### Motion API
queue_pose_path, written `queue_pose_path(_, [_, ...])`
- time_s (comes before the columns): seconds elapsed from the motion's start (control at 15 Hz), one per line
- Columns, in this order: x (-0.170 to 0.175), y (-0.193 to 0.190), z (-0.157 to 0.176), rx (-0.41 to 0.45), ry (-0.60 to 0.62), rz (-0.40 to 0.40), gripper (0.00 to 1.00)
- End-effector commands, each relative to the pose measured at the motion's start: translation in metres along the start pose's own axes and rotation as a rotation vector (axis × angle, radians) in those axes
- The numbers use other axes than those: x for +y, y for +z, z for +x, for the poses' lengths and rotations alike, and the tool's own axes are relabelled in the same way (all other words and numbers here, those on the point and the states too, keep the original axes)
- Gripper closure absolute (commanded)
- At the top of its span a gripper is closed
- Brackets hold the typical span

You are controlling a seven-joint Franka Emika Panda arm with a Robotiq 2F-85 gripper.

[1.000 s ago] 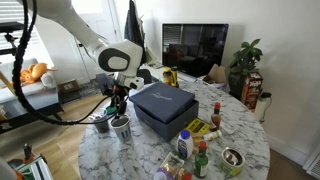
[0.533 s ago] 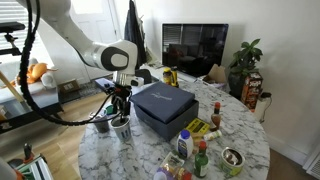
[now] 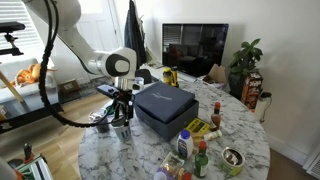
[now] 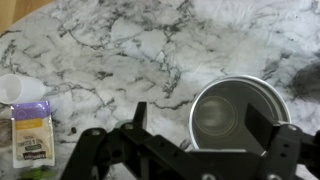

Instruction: Flip the silver cup over then place the plastic cup on it

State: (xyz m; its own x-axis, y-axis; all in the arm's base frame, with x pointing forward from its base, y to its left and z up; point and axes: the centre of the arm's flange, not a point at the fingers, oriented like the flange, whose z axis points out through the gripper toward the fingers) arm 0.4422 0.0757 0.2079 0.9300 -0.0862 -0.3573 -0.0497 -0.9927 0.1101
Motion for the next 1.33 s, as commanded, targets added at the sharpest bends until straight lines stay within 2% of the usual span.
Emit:
queue_pose_path(0.0, [-0.008, 0.02, 0.02, 0.031, -0.009, -0.006, 0.0])
queue_pose_path(0.13, [-0.01, 0.027, 0.027, 0.036, -0.004, -0.009, 0.0])
queue_pose_path(0.27, [-0.012, 0.035, 0.032, 0.009, 0.015, -0.027, 0.27])
queue_pose_path(0.73, [-0.023, 0.039, 0.039, -0.016, 0.103, -0.118, 0.82])
queue_pose_path(0.87, [-0.027, 0.036, 0.036, -0.028, 0.139, -0.175, 0.98])
queue_pose_path(1.0, [-0.029, 0.031, 0.032, -0.053, 0.186, -0.245, 1.0])
queue_pose_path(1.27, [-0.038, 0.026, 0.027, -0.097, 0.25, -0.366, 0.98])
